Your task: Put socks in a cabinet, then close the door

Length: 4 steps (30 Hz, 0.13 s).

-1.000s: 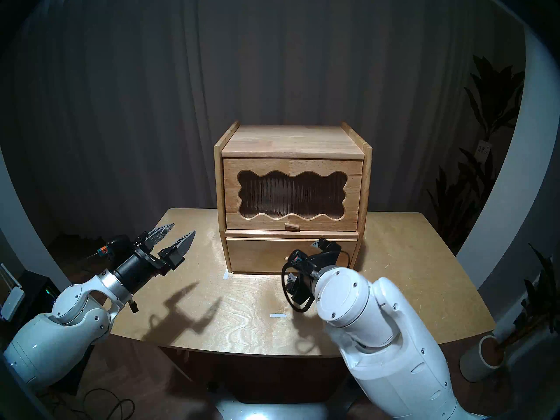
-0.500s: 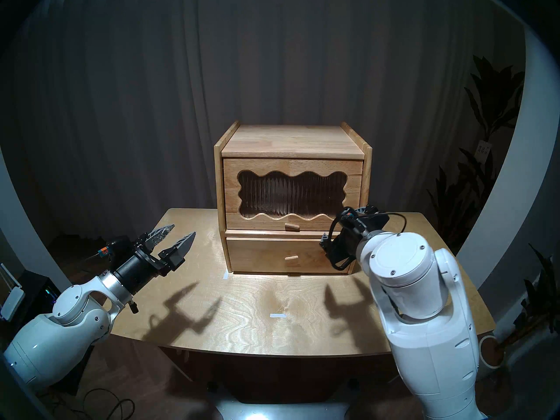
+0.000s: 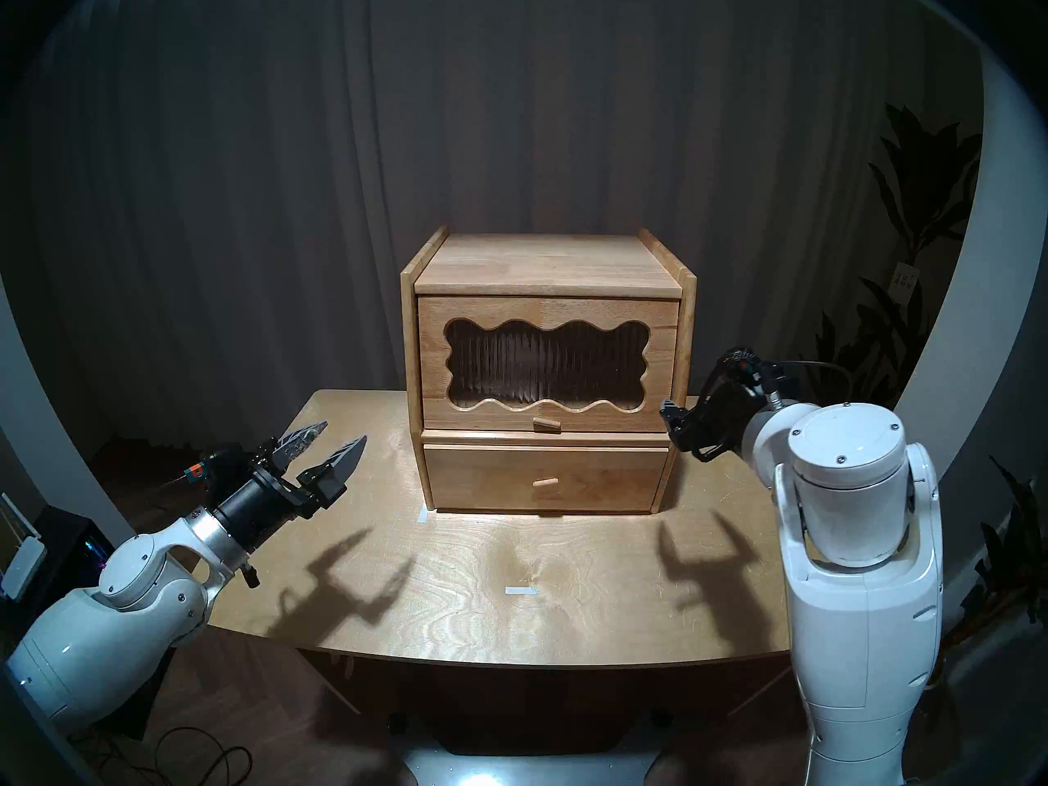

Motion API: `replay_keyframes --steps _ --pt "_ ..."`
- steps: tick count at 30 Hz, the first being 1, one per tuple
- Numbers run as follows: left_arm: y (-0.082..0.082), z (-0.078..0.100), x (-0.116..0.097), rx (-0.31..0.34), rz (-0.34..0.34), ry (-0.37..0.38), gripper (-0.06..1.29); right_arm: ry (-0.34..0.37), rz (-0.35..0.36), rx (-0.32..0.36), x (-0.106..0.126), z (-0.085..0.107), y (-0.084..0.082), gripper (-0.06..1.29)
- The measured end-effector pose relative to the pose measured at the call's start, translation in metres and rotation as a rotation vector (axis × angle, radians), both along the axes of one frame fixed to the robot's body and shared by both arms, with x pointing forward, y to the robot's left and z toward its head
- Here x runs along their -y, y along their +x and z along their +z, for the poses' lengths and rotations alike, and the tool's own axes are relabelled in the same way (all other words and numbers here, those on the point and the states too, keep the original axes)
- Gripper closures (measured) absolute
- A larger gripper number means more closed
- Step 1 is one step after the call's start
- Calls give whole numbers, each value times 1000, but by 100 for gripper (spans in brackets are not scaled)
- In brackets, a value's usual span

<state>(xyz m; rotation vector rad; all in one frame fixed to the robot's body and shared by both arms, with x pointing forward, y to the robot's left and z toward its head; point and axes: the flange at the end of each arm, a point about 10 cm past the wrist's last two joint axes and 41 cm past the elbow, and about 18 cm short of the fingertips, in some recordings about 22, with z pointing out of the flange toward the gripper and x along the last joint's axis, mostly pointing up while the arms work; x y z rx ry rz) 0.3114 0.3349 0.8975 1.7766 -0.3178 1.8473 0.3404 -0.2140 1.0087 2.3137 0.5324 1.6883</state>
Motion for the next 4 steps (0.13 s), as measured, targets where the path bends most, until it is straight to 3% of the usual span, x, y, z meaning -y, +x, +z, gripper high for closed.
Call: replay_keyframes --steps 4 --pt "0 0 0 0 0 0 -2 60 -20 17 16 7 -1 -2"
